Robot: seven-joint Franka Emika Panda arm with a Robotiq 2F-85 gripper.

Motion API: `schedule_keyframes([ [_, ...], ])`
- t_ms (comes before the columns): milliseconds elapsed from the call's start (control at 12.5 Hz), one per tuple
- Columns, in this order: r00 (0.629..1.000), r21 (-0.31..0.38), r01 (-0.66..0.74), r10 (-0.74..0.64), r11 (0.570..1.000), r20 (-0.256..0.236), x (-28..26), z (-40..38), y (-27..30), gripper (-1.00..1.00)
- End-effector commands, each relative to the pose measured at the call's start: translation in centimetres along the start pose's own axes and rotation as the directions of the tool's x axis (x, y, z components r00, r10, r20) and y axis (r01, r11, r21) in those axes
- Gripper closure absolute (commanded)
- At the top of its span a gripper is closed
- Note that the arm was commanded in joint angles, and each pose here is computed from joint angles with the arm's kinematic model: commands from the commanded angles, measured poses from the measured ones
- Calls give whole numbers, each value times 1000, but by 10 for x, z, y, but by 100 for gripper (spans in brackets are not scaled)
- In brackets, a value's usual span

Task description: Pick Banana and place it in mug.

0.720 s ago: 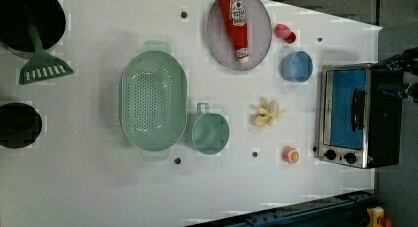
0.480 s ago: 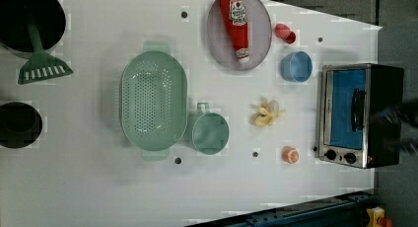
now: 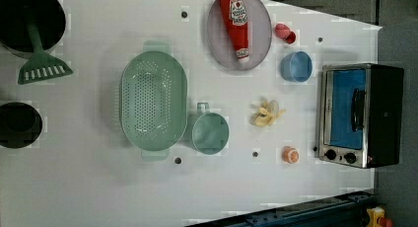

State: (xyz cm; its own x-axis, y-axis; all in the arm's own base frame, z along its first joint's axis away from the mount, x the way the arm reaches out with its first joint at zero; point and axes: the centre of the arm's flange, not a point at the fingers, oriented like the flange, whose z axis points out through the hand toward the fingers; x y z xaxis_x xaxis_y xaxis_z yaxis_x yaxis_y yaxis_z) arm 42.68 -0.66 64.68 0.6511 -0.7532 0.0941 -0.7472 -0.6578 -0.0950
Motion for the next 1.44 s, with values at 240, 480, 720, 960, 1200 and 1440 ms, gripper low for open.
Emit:
schedule_keyframes([
  [240, 980, -154, 117, -90, 981, 176, 12, 203, -5, -100],
  [480, 980, -132, 140, -118, 981, 161, 4, 269, 8, -100],
  [720, 960, -114, 238, -217, 964, 175, -1, 321, 24, -100],
  [960, 867, -75, 471, -446, 879, 222, 5, 364, 31, -100],
  [1200, 811, -45, 571, -555, 820, 186, 13, 408, 33, -100],
  [1440, 809, -50, 575, -559, 817, 180, 10, 453, 35, -100],
])
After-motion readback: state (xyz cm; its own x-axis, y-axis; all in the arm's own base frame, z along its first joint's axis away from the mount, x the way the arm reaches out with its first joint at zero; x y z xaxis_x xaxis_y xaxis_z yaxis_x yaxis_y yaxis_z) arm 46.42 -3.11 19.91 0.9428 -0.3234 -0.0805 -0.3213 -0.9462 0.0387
